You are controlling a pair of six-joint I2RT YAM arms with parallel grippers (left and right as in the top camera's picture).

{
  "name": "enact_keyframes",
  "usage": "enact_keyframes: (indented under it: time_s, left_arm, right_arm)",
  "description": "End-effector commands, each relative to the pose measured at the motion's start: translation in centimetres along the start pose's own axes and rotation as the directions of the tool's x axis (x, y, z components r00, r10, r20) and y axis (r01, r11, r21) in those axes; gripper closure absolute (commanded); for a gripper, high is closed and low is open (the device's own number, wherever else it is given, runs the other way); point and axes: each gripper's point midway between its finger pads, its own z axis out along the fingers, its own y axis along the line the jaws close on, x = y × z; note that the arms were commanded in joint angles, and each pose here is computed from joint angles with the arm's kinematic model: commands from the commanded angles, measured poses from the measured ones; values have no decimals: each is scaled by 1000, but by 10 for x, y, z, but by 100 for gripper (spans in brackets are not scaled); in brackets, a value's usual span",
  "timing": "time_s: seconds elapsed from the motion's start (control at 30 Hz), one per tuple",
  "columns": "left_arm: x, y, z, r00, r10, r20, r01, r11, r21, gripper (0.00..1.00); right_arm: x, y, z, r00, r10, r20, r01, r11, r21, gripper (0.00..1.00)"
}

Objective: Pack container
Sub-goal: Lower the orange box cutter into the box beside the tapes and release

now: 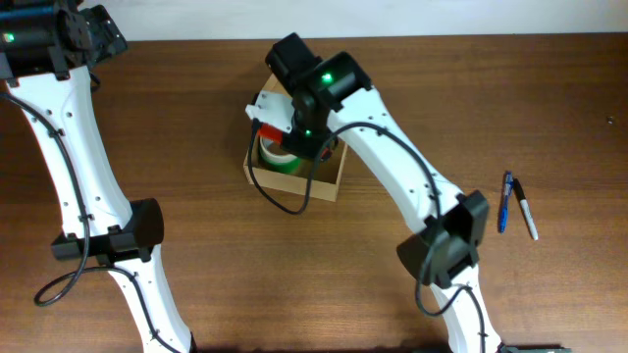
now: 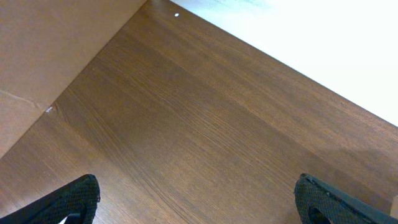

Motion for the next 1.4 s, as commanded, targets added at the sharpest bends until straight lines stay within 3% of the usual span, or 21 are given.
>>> enact_keyframes:
  time_s: [0.0, 0.27, 0.7, 1.13, 1.37]
  left_arm:
    - [-2, 5, -5, 1000, 2, 13, -2, 1000, -9, 0]
    - [-2, 5, -5, 1000, 2, 13, -2, 1000, -9, 0]
    - [-2, 5, -5, 1000, 2, 13, -2, 1000, -9, 0]
    - [-2, 5, -5, 1000, 2, 12, -2, 1000, -9, 0]
    - [-2, 5, -5, 1000, 2, 13, -2, 1000, -9, 0]
  right_arm:
    - [1, 1, 25, 1000, -14, -25, 13, 999, -43, 96]
    - [13, 5, 68, 995, -9, -103, -2, 995, -100, 96]
    - [21, 10, 79, 991, -18, -133, 1, 992, -125, 96]
    - [27, 12, 83, 988, -17, -155, -4, 991, -135, 67]
    - [27, 12, 83, 987, -14, -157, -7, 991, -134, 60]
